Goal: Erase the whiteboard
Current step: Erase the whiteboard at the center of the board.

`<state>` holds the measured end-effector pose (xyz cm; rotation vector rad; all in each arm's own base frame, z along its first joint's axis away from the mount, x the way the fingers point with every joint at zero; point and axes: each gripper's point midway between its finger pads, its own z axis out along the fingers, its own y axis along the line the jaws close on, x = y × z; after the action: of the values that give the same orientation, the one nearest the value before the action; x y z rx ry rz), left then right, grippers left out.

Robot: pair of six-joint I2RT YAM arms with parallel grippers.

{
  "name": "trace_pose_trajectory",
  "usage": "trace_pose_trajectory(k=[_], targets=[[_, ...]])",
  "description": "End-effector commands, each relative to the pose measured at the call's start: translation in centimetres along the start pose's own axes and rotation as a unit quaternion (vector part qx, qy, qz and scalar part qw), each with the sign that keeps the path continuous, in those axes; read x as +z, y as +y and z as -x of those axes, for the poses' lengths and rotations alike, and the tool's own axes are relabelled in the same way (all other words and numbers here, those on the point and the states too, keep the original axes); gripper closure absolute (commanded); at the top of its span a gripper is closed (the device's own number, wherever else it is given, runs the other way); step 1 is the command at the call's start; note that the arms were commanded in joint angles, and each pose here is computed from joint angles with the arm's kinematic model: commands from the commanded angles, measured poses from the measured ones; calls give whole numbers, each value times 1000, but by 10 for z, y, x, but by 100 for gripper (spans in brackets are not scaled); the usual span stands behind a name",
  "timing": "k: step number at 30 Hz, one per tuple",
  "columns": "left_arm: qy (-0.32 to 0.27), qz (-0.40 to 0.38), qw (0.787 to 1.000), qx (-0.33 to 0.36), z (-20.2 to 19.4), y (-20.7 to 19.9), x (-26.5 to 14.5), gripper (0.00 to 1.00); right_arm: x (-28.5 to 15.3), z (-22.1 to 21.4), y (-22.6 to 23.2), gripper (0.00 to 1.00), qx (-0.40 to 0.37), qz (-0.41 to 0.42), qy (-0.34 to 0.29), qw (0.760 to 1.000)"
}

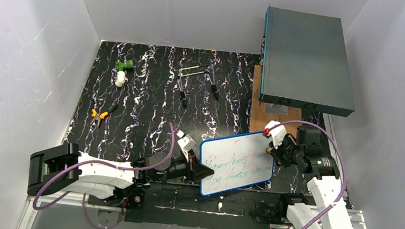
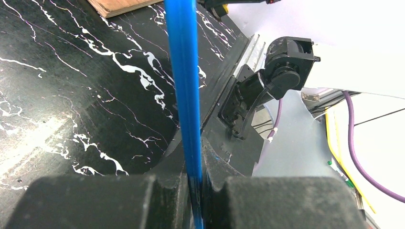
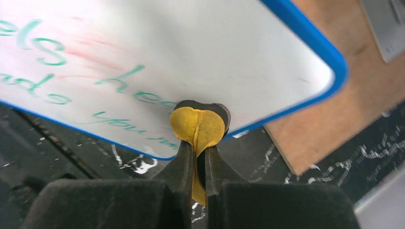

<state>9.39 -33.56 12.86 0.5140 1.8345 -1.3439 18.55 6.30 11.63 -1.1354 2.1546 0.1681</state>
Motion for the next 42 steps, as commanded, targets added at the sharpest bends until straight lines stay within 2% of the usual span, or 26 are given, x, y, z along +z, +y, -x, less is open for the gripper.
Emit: trace_pose_trajectory(k=[1,7,11,20,24,28,35,40,42], targets=[[-16,-77,997,22,14,-35,-4,100,-6,25,47,99,-39,108,-48,992],[-14,-78,997,14,12,-36,3,100,-4,63,53,99,-44,133,-84,987],[-13,-83,996,7,11,-38,8,100,-2,83,28,99,-10,79,-87,993],[-17,-77,997,6,12,-35,0,100,11,23,-14,99,8,-50,12,999],[-21,-76,997,9,14,-33,-4,100,11,3,-25,99,27,-73,45,996],[-26,-74,997,9,14,-32,-8,100,12,2,-27,99,36,-75,50,995],[-24,-69,997,16,12,-29,-11,100,0,41,18,99,20,61,-32,997],[-17,-49,997,52,14,-20,-18,100,-52,73,82,99,-45,217,-135,966],[-29,-18,997,67,22,-7,-22,100,-64,76,95,99,-50,246,-160,955]])
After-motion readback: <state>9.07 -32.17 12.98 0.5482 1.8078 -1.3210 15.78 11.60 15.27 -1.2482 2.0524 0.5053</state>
